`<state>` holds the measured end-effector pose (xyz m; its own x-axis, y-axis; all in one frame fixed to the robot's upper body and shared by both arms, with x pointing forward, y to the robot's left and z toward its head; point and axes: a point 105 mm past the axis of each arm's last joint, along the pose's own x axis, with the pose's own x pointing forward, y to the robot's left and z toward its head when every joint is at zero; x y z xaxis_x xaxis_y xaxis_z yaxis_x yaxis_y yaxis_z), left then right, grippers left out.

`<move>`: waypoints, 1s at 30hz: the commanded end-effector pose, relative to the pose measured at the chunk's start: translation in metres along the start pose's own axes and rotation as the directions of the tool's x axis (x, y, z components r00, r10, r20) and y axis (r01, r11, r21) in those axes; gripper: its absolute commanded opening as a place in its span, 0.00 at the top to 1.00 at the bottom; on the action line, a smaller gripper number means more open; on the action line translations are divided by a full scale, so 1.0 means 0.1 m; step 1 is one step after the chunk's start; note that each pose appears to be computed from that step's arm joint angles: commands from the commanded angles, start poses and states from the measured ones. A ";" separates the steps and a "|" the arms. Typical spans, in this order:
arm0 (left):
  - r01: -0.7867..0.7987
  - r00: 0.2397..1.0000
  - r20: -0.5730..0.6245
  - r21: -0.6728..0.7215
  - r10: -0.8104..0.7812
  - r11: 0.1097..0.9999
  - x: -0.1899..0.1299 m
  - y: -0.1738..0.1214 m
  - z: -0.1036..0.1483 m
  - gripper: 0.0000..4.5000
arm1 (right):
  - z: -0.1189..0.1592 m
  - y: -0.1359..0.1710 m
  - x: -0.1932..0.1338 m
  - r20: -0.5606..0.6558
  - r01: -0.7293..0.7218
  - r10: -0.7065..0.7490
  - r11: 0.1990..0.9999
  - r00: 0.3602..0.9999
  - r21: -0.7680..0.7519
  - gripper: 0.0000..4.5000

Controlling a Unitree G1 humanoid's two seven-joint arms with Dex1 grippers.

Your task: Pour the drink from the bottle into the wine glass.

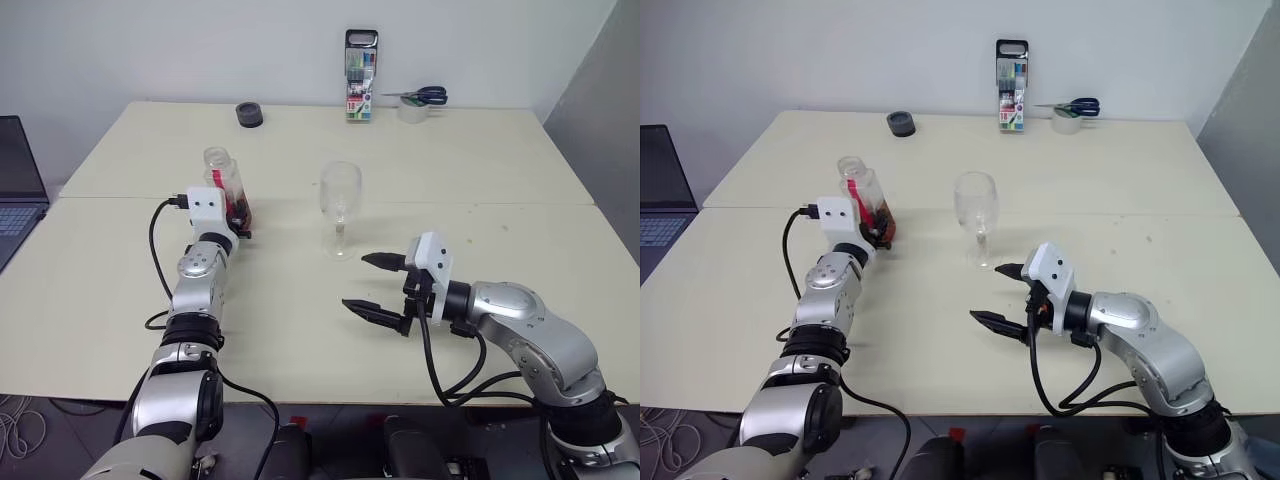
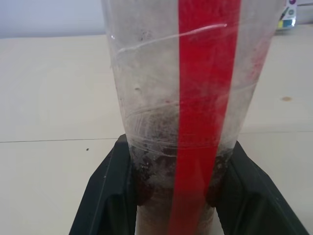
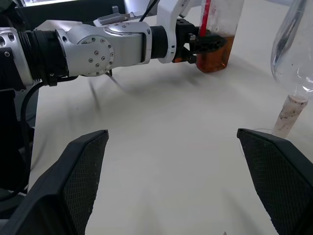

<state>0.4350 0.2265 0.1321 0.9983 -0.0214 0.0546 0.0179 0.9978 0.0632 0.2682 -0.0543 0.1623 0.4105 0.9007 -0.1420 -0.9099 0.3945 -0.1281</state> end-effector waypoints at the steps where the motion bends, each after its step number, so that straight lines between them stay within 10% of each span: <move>1: 0.076 0.992 0.095 0.051 -0.080 0.996 -0.01 -0.06 0.29 0.63 | 0.14 -0.02 -0.04 0.055 0.029 -0.027 0.999 0.998 -0.035 0.00; 12: 0.275 0.920 0.158 0.394 -0.359 0.877 -0.08 -0.54 0.81 0.63 | 0.47 -0.24 -0.21 0.193 0.227 -0.219 0.974 0.956 -0.017 0.00; 30: 0.163 0.825 0.232 0.775 -0.515 0.610 0.03 -0.76 1.28 0.63 | 0.59 -0.51 -0.10 0.202 0.351 -0.342 0.936 0.918 -0.010 0.00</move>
<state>0.4331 0.1464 0.2249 0.8362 -0.5251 0.1581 0.2114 0.5748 0.7905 0.3080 -0.0734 0.2145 0.6775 0.7328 0.0631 -0.7212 0.6787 -0.1389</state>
